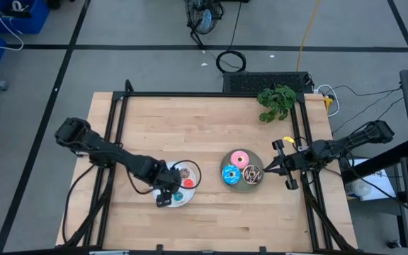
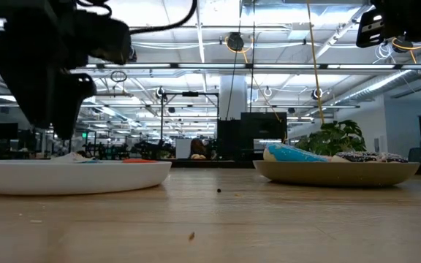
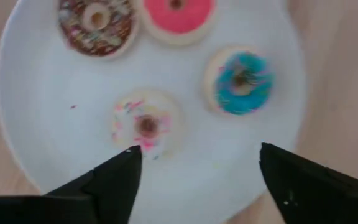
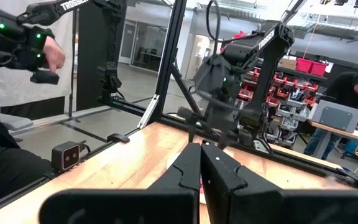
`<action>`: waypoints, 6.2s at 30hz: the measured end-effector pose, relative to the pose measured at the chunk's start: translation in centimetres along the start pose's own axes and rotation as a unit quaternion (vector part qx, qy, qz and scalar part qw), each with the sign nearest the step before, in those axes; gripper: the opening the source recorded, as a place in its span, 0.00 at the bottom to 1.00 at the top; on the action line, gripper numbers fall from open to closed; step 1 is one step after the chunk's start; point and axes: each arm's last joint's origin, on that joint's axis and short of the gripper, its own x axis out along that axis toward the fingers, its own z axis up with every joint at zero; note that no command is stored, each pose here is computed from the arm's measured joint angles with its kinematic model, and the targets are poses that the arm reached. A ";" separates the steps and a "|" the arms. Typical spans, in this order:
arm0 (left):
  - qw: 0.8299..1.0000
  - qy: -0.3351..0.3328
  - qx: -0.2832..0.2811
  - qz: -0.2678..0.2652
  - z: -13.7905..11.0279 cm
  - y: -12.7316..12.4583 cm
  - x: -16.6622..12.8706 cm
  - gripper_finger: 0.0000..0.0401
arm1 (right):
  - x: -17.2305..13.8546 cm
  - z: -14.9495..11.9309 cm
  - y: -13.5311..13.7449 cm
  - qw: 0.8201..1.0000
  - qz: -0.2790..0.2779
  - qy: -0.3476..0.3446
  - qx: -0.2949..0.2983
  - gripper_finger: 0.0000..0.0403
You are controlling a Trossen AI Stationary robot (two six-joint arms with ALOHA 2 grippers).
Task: Pick & Place donuts
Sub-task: Return to Home Position
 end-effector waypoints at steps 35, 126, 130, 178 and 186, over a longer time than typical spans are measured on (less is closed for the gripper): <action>0.848 -0.498 0.172 0.058 -8.6 8.4 -17.3 0.01 | 0.0 0.3 -0.2 0.999 -0.031 -0.010 -0.009 0.00; 0.789 -0.572 0.218 0.057 -13.1 14.1 -0.9 0.00 | -2.5 -1.8 -1.8 0.988 -0.141 -0.039 0.044 0.00; 0.792 -0.571 0.210 0.054 -13.1 14.2 -0.9 0.00 | -2.5 -1.8 -1.8 0.988 -0.142 -0.039 0.042 0.00; 0.794 -0.572 0.199 0.053 -13.1 14.2 -0.9 0.05 | -2.5 -1.7 -1.8 0.988 -0.141 -0.041 0.044 0.00; 0.794 -0.572 0.199 0.053 -13.1 14.2 -0.9 0.05 | -2.5 -1.7 -1.8 0.988 -0.141 -0.041 0.044 0.00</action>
